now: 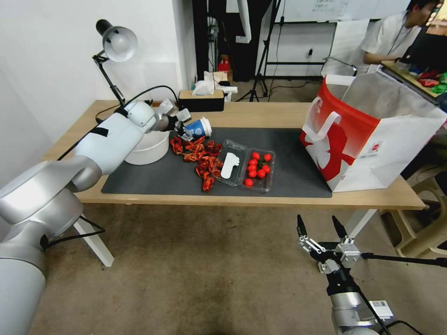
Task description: Pick up the trash from the table and place it into the takeout bag.
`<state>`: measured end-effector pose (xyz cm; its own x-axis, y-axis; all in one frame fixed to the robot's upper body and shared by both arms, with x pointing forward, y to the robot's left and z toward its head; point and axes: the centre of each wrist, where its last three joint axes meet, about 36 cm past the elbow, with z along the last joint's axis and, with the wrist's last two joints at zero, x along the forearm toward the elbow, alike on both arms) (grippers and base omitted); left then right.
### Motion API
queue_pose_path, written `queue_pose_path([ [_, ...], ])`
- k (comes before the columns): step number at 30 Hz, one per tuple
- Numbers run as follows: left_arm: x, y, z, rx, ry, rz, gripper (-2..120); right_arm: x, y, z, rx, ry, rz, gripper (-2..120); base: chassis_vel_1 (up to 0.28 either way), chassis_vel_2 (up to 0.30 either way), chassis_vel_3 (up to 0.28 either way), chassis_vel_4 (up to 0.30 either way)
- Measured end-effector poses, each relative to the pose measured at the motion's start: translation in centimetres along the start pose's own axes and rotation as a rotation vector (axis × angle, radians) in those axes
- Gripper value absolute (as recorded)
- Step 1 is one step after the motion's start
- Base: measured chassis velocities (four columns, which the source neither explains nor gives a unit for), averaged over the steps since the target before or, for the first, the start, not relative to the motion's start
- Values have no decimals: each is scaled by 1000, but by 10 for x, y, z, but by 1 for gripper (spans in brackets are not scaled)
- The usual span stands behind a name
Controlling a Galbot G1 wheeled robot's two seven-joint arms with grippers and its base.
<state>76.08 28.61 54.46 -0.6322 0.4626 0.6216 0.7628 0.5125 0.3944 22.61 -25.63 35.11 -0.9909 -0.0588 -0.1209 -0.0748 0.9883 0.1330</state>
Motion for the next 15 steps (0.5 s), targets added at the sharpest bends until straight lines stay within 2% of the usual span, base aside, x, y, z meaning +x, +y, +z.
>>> queue_pose_path([
  [1, 0, 0, 0, 0, 0, 0, 73, 0, 0, 0, 0, 0, 0, 100, 0, 0, 0, 0],
  [3, -1, -1, 1, 3, -2, 1, 63, 1, 0, 0, 0, 1, 0, 100, 0, 0, 0, 0],
  [8, -1, -2, 4, 8, -10, 4, 51, 1, 1, -1, 0, -2, -2, 100, 0, 0, 0, 0],
  [10, -1, -3, 4, 13, -29, 4, 43, 1, 1, -1, 0, -2, -2, 100, 0, 0, 0, 0],
  [15, 2, -1, -1, 19, -77, -11, 34, 1, 3, -1, -4, -3, -1, 100, 0, 0, 0, 0],
])
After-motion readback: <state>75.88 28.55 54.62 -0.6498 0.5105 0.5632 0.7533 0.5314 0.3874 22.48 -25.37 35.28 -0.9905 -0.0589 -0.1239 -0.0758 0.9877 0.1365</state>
